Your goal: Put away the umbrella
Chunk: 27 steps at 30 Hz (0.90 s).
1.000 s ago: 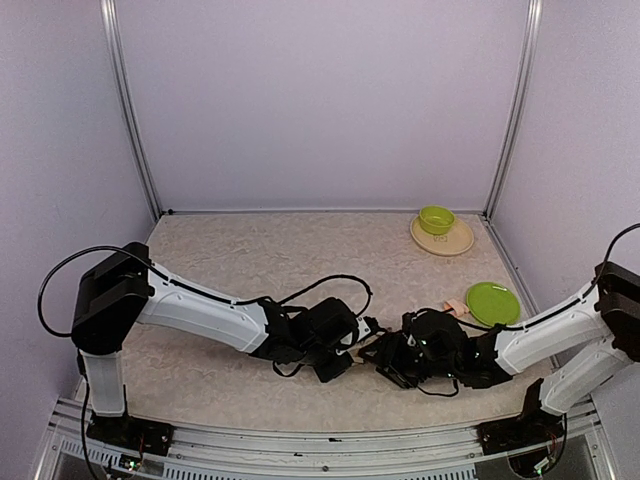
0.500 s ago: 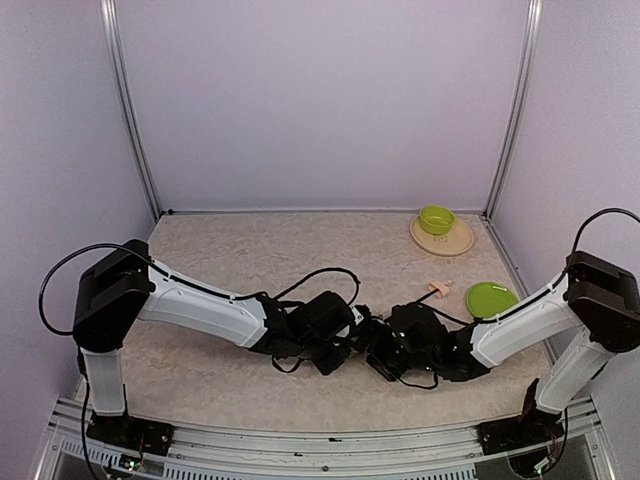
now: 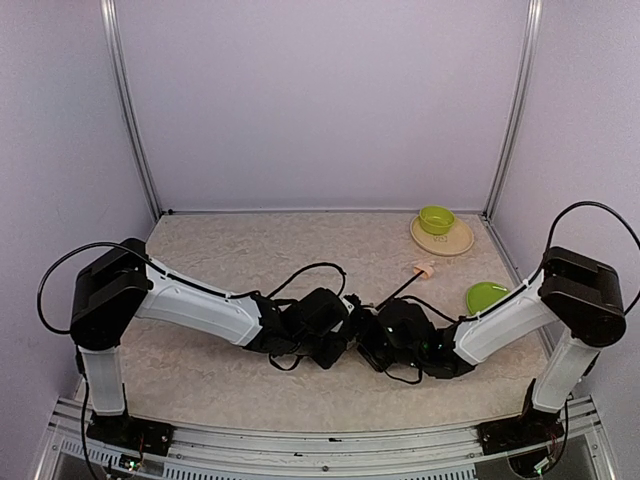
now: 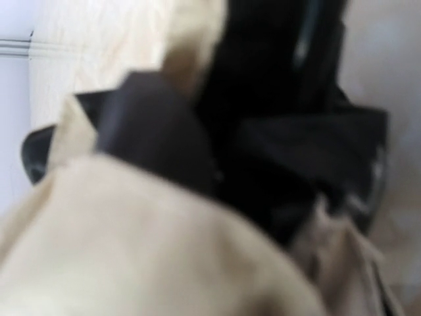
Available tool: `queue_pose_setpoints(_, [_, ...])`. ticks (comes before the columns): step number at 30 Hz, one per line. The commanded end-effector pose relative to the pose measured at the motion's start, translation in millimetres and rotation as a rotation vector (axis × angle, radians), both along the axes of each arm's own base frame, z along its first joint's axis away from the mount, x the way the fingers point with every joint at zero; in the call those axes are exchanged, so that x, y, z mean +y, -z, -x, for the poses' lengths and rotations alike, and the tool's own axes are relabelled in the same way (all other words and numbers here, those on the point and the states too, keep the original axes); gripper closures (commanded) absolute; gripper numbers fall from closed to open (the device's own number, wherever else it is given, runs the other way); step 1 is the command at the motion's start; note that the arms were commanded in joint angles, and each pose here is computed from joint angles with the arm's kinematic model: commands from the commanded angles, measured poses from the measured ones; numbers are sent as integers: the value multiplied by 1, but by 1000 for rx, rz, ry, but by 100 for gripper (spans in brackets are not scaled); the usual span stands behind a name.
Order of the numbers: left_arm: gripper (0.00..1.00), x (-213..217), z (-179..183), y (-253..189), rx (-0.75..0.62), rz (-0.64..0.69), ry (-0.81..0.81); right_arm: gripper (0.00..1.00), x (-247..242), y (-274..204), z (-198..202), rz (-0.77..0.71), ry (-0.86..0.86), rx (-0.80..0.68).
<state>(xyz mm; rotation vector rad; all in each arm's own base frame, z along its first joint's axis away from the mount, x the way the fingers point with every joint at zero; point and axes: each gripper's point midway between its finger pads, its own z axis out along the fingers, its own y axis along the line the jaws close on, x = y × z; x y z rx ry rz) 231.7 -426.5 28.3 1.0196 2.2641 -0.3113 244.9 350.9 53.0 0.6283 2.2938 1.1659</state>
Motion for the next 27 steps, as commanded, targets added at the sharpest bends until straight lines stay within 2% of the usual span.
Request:
queue_pose_setpoints(1, [67,2,82,55,242,-83,253,12,-3,-9,-18,-11,8,-111])
queue_pose_setpoints(5, [67,1,85,56,249,-86,257,11,-21,-4,-20,-74,93,-99])
queue_pose_setpoints(10, [66,1,83,52,322,-15,212,13,-17,-17,-21,-171,60,-164])
queue_pose_setpoints(16, [67,0,75,47,323,8,188,12,-25,13,-19,-90,117,-39])
queue_pose_setpoints(20, [67,-5,80,42,262,-28,213,16,-25,35,-19,47,133,62])
queue_pose_setpoints(23, [67,-7,85,46,275,-31,242,26,-36,51,-10,94,132,118])
queue_pose_setpoints(27, [63,-12,90,44,264,-44,282,55,-47,71,4,124,112,167])
